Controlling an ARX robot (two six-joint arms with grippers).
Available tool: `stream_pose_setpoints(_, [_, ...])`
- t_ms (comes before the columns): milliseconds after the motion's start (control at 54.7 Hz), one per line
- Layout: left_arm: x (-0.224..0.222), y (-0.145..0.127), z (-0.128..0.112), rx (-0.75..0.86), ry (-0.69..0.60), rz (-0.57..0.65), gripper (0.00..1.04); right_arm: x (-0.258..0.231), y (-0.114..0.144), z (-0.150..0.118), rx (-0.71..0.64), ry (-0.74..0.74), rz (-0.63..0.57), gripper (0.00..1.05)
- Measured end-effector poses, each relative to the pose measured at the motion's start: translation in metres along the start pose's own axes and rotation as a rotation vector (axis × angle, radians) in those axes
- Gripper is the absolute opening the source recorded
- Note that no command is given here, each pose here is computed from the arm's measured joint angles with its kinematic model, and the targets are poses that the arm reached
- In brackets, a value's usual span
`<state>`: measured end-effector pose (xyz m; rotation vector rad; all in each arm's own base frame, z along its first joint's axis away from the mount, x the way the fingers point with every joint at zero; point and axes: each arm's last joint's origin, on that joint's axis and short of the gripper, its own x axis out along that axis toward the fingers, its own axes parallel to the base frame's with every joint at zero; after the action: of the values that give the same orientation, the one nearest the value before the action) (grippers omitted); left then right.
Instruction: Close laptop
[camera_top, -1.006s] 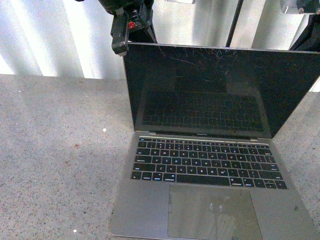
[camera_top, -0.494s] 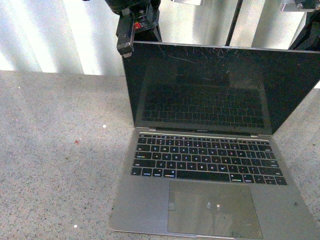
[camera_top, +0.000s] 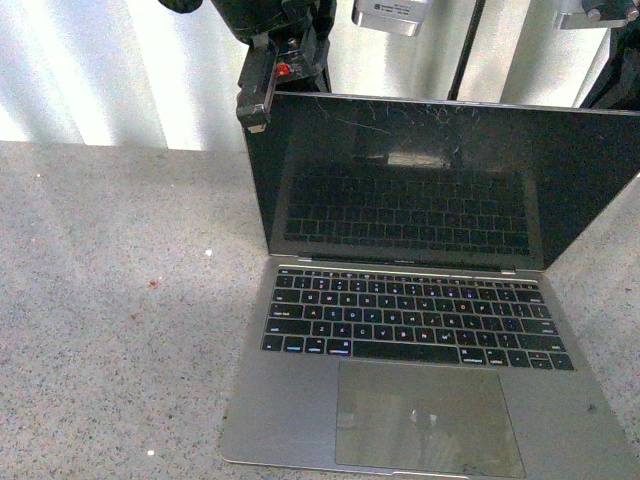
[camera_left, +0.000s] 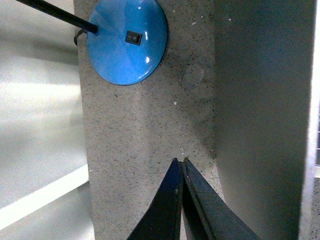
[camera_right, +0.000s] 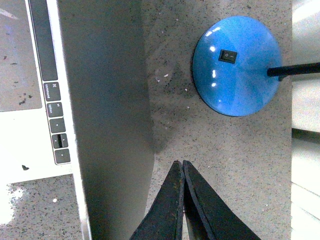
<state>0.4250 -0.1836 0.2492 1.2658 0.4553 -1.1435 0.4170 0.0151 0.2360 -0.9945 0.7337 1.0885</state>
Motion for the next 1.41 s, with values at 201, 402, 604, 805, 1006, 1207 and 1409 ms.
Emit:
stream_pose_setpoints(201, [0.002, -0.007, 0.000, 0.016, 0.015, -0.021, 0.04, 0.002, 0.002, 0.004, 0.002, 0.013, 0.009, 0.03])
stream_pose_setpoints(402, [0.003, -0.017, 0.001, 0.032, 0.026, -0.045, 0.04, 0.007, 0.005, 0.007, 0.006, 0.018, 0.021, 0.03])
stream_pose_setpoints(604, [0.002, -0.023, 0.002, 0.044, 0.026, -0.055, 0.04, 0.015, 0.011, 0.007, 0.013, 0.042, 0.051, 0.03])
stream_pose_setpoints(805, [0.002, -0.029, 0.003, 0.051, 0.026, -0.061, 0.04, 0.023, 0.018, 0.007, 0.020, 0.048, 0.071, 0.03])
stream_pose_setpoints(1006, [0.004, -0.039, 0.005, 0.062, 0.029, -0.075, 0.04, 0.032, 0.028, 0.009, 0.029, 0.050, 0.095, 0.03])
stream_pose_setpoints(1207, [0.007, -0.049, 0.007, 0.068, 0.027, -0.089, 0.04, 0.039, 0.037, 0.014, 0.029, 0.051, 0.116, 0.03])
stream_pose_setpoints(1409, [0.012, -0.057, 0.010, 0.077, 0.023, -0.108, 0.04, 0.044, 0.046, 0.021, 0.024, 0.055, 0.142, 0.03])
